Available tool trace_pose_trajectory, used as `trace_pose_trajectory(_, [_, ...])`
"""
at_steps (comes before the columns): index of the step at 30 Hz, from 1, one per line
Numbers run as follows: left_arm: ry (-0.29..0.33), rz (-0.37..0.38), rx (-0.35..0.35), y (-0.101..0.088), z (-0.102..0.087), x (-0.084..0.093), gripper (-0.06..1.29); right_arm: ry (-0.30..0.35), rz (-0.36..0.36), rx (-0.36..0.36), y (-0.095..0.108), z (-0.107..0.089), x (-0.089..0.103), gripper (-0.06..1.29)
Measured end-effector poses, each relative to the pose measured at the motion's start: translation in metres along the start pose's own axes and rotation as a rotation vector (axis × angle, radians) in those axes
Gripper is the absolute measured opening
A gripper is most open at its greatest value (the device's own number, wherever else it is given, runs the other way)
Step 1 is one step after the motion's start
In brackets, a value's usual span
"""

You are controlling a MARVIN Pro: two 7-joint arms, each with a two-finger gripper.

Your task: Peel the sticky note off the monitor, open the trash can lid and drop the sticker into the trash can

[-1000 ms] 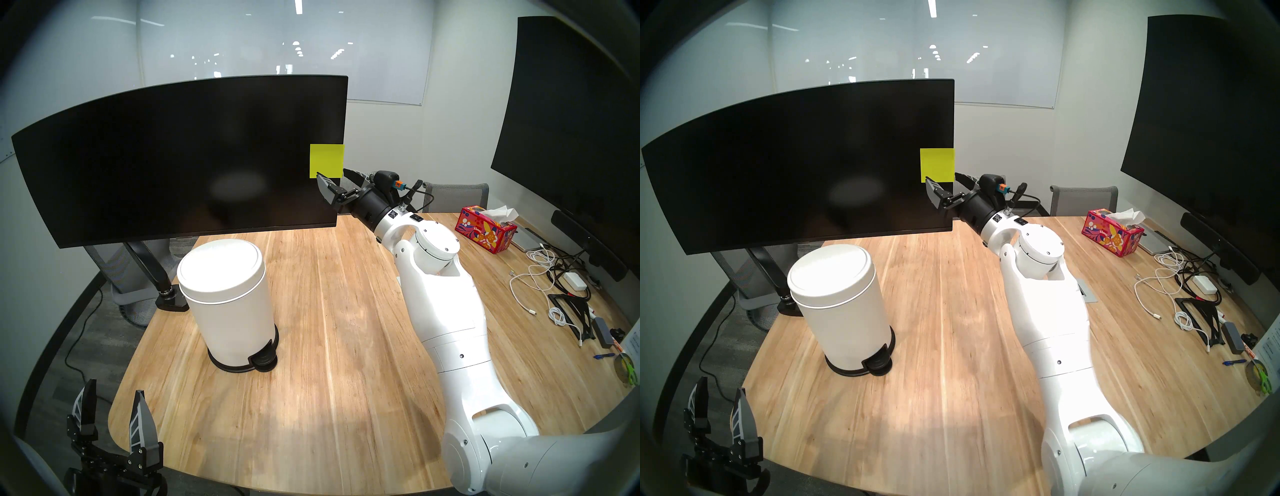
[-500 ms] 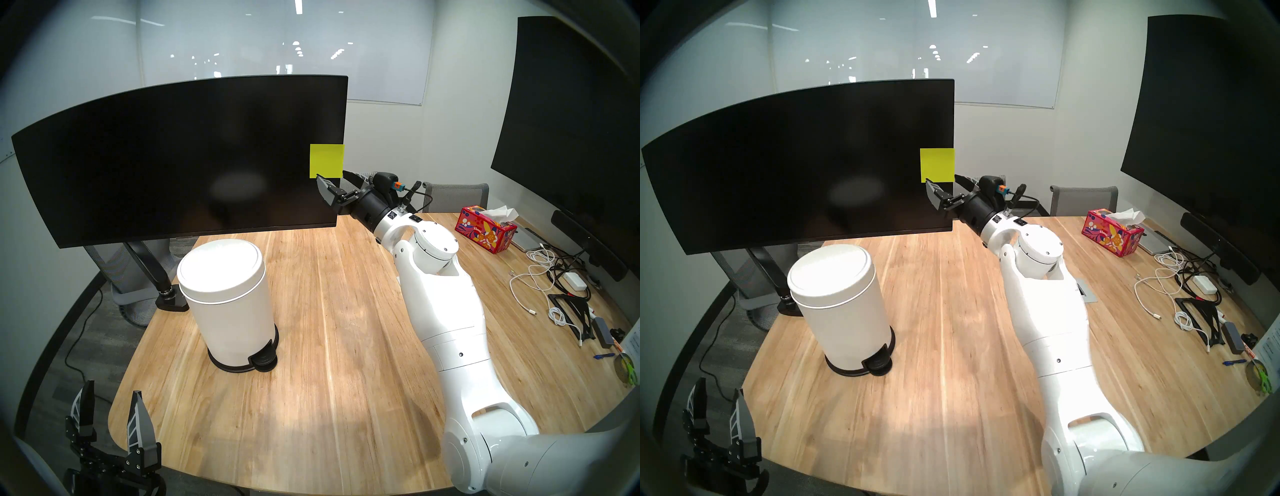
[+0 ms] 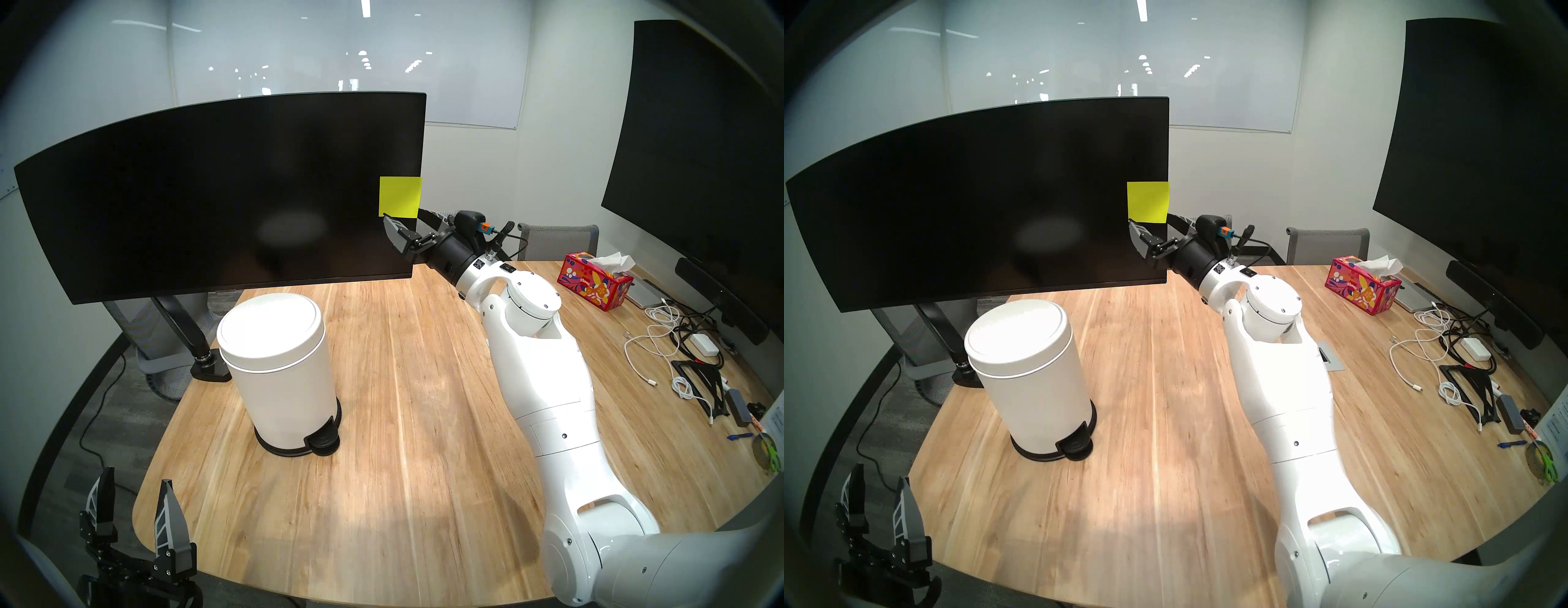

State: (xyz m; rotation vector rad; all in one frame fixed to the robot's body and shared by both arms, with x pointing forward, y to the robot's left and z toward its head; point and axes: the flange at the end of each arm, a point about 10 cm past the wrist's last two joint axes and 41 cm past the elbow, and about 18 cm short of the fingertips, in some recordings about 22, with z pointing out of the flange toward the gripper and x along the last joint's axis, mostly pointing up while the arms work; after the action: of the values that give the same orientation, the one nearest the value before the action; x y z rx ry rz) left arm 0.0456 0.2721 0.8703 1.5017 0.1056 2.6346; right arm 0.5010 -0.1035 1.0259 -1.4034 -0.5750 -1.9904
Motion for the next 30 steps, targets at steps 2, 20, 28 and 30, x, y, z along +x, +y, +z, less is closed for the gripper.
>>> trace_pose_trajectory(2, [0.000,0.000,0.001,0.000,0.000,0.000,1.23,0.000,0.001,-0.001,0.000,0.000,0.000,1.24])
trace_pose_trajectory(20, [-0.004,0.009,0.016,-0.004,-0.003,0.005,1.23,-0.023,-0.004,-0.055,0.004,0.008,-0.009,1.20])
trace_pose_trajectory(28, [-0.005,0.009,0.020,-0.005,-0.003,0.006,1.23,-0.010,-0.003,-0.060,0.003,0.012,-0.004,1.07])
trace_pose_trajectory(30, [-0.006,0.009,0.020,-0.005,-0.003,0.006,1.23,-0.008,-0.003,-0.062,0.003,0.013,-0.003,1.02])
